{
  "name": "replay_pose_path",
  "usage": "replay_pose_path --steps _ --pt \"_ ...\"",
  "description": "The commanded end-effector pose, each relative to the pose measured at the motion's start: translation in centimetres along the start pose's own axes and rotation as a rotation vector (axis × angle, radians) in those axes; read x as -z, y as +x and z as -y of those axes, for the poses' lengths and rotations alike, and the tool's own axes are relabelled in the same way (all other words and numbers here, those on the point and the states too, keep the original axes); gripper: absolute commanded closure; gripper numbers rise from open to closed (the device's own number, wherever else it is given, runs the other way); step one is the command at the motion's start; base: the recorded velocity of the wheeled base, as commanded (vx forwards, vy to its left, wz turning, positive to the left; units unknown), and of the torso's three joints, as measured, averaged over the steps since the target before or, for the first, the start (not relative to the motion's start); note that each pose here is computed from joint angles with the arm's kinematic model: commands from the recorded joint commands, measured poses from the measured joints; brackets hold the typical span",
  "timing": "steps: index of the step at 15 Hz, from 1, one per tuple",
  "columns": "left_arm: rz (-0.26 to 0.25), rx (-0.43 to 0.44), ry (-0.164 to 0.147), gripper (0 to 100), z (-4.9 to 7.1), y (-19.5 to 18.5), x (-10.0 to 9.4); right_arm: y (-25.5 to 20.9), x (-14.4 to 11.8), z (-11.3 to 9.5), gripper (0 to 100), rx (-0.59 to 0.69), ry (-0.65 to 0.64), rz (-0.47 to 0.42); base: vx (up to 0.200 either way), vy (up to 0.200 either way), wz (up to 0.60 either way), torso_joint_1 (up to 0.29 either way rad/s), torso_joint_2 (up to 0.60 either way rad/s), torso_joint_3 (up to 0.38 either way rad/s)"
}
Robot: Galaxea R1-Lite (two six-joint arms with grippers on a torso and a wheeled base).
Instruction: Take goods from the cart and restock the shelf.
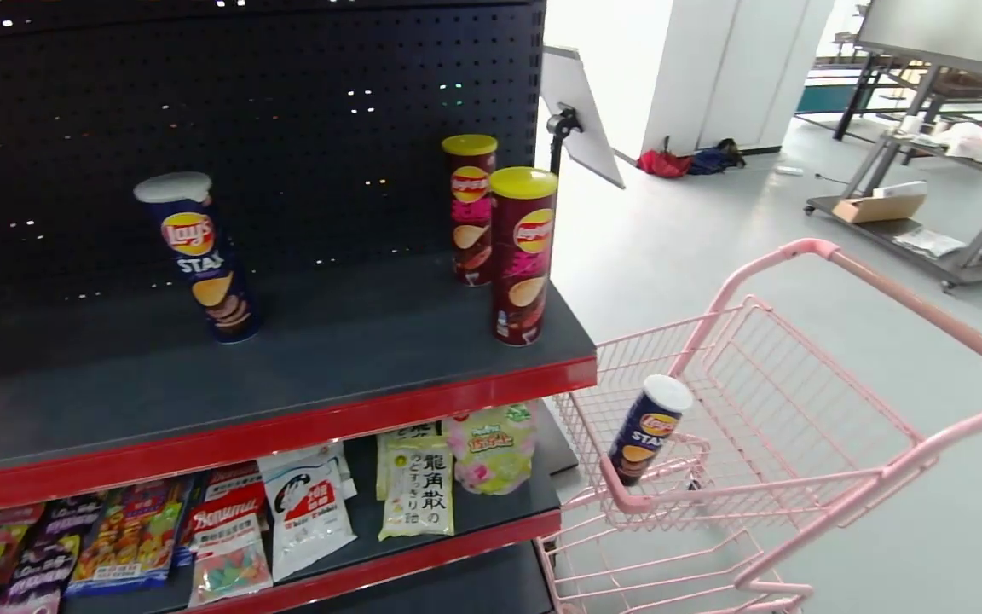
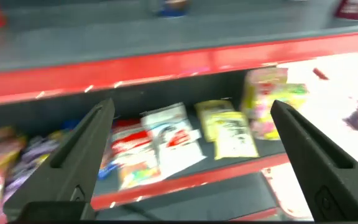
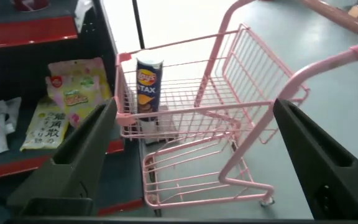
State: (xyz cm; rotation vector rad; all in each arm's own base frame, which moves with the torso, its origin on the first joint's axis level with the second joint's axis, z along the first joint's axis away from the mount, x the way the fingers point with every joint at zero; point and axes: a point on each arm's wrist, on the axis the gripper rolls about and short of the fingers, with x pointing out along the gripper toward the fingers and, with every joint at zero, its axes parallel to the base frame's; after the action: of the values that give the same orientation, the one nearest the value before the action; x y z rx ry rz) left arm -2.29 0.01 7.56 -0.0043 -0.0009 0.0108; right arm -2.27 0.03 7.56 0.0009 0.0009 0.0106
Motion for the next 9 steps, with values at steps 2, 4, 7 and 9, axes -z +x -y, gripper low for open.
replay_pose_path --steps 2,4,7,9 --pt "-0.001 -0.001 0.000 0 0.00 0.01 0.01 0.00 -0.01 0.00 0 0.000 0.001 0.001 0.000 0.000 0.00 0.000 0.00 0.000" --pt "-0.001 -0.001 0.000 0 0.00 0.01 0.01 0.00 -0.01 0.00 0 0.000 0.002 0.001 0.000 0.000 0.00 0.000 0.00 0.000" --pt "-0.001 -0.001 0.000 0 0.00 0.01 0.01 0.00 -0.01 0.00 0 0.001 0.002 0.001 0.000 0.000 0.00 -0.020 0.03 0.022" --pt "-0.001 0.000 0.000 0 0.00 0.01 0.01 0.00 -0.01 0.00 0 0.001 0.004 0.001 0.000 0.000 0.00 -0.129 0.33 0.185"
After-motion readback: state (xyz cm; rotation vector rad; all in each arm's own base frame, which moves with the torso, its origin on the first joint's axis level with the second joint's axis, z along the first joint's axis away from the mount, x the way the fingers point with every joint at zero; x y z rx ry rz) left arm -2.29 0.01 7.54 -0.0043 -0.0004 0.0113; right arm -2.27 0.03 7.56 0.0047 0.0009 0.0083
